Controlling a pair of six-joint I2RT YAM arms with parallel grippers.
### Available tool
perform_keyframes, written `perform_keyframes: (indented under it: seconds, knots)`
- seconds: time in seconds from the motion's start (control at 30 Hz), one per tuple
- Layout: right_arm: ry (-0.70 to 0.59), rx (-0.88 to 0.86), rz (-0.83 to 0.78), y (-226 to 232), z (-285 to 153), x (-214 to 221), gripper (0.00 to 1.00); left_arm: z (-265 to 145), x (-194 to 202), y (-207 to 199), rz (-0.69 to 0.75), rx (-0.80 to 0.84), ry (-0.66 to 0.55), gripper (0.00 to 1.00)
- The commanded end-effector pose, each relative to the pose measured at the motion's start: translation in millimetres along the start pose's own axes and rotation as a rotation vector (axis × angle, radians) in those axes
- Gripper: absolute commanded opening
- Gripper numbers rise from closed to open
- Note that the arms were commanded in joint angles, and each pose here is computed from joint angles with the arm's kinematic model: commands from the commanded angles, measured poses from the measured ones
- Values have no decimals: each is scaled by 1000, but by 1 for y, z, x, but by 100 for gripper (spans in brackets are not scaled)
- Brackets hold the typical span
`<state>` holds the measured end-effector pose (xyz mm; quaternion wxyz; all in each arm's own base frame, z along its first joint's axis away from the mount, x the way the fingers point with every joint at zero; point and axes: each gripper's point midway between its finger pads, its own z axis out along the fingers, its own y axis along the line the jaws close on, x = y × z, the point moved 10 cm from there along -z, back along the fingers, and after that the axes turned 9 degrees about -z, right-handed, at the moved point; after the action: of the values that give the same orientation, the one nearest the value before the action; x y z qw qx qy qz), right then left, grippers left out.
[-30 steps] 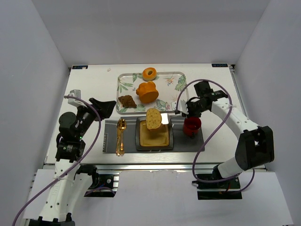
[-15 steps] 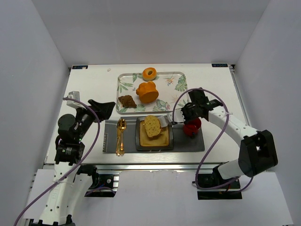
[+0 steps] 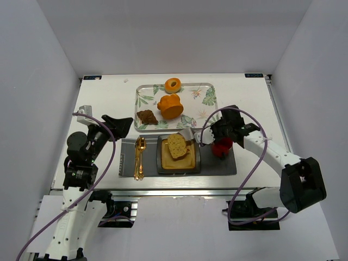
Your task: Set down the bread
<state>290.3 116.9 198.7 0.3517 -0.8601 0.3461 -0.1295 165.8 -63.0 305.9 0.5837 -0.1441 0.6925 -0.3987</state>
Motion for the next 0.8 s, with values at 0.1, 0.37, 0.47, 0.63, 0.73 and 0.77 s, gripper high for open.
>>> perform_keyframes:
  seconds: [0.1, 0.37, 0.47, 0.63, 0.73, 0.77]
  knots:
    - [134, 189, 45, -37, -8, 22, 0, -1, -6, -6, 11, 14, -24, 93]
    - [210, 229, 306, -50, -19, 58, 0, -2, -6, -6, 17, 10, -29, 93]
    - [231, 205, 558, -37, -27, 76, 0, -1, -6, -6, 16, 16, -28, 93]
    - [400, 141, 1105, 24, -30, 113, 0, 0, -2, -2, 13, 16, -23, 93]
    - [558, 166, 1361, 58, -29, 127, 0, 1, 0, -1, 10, 23, -18, 93]
    - [610, 180, 1422, 69, -27, 128, 0, 3, 0, 1, 10, 19, -14, 93]
